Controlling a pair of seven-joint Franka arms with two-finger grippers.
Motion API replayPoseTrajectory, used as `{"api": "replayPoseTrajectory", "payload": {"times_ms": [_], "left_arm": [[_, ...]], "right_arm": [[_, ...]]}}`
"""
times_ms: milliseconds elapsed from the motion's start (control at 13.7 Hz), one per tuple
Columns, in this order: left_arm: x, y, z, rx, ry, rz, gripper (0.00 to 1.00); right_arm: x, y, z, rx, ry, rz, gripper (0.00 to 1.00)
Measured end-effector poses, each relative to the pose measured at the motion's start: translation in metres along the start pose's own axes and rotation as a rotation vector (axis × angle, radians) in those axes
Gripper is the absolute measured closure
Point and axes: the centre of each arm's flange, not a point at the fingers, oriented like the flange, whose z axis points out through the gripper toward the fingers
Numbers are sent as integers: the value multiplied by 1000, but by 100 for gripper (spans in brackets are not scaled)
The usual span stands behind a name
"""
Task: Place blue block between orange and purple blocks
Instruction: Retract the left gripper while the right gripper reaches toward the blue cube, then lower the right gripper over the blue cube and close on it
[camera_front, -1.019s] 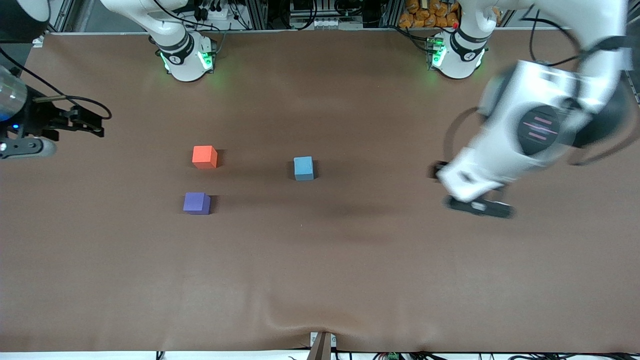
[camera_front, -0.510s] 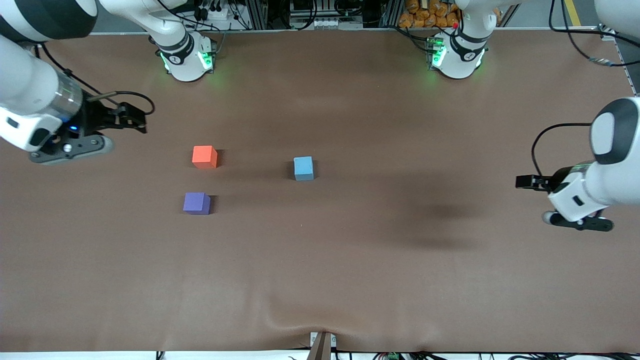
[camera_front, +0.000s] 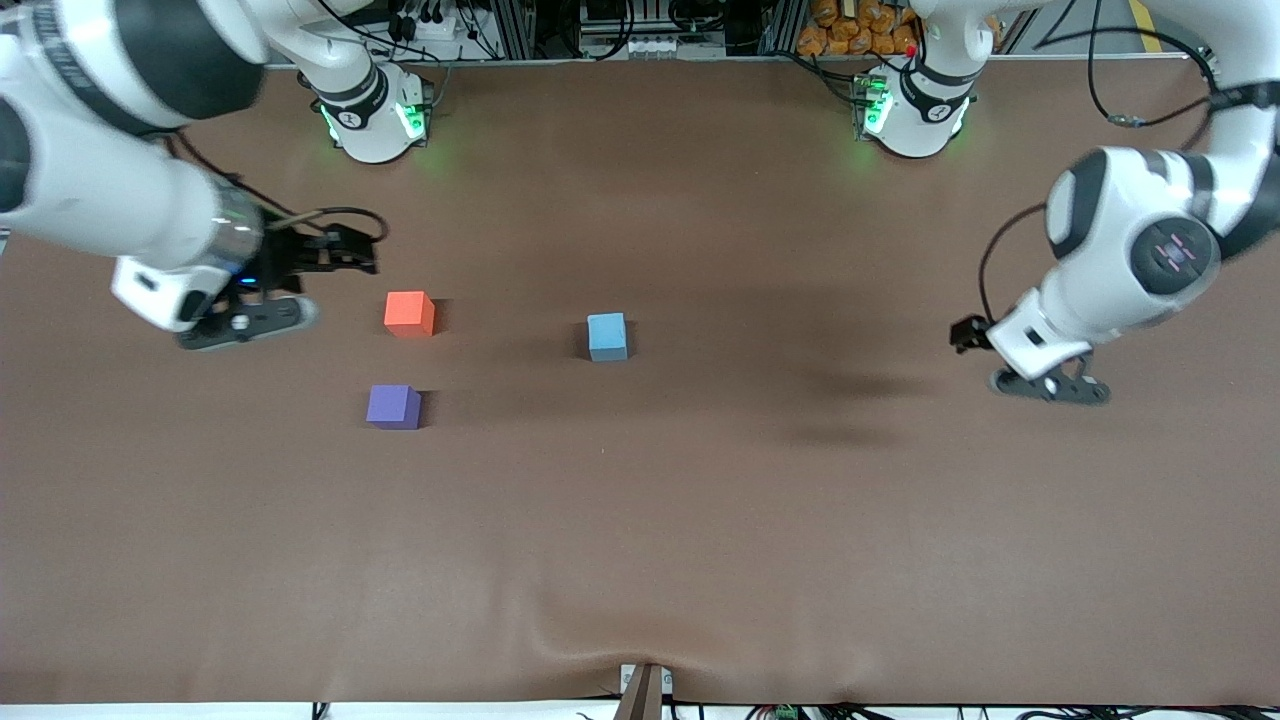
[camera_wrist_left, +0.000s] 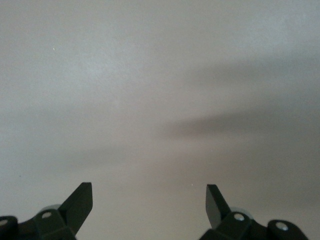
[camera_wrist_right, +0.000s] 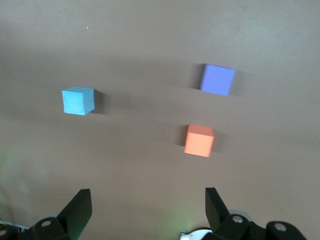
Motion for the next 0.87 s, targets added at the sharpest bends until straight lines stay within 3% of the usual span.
{"api": "replayPoseTrajectory", "payload": {"times_ms": [146,291,582,874], "left_arm": [[-4,0,-31,20,85,5,0],[7,-9,-81,30,145,10,0],[9,-27,-172,41,116,30,0],[3,-25,-198,42,95,34,0]], "right_arm": [[6,-34,22,-18,-27,-15,0],[14,-57,39,-26,-21,-29,0],[28,-124,85,-45,12,26,0],[38,-193,155,-78,36,60,0]]}}
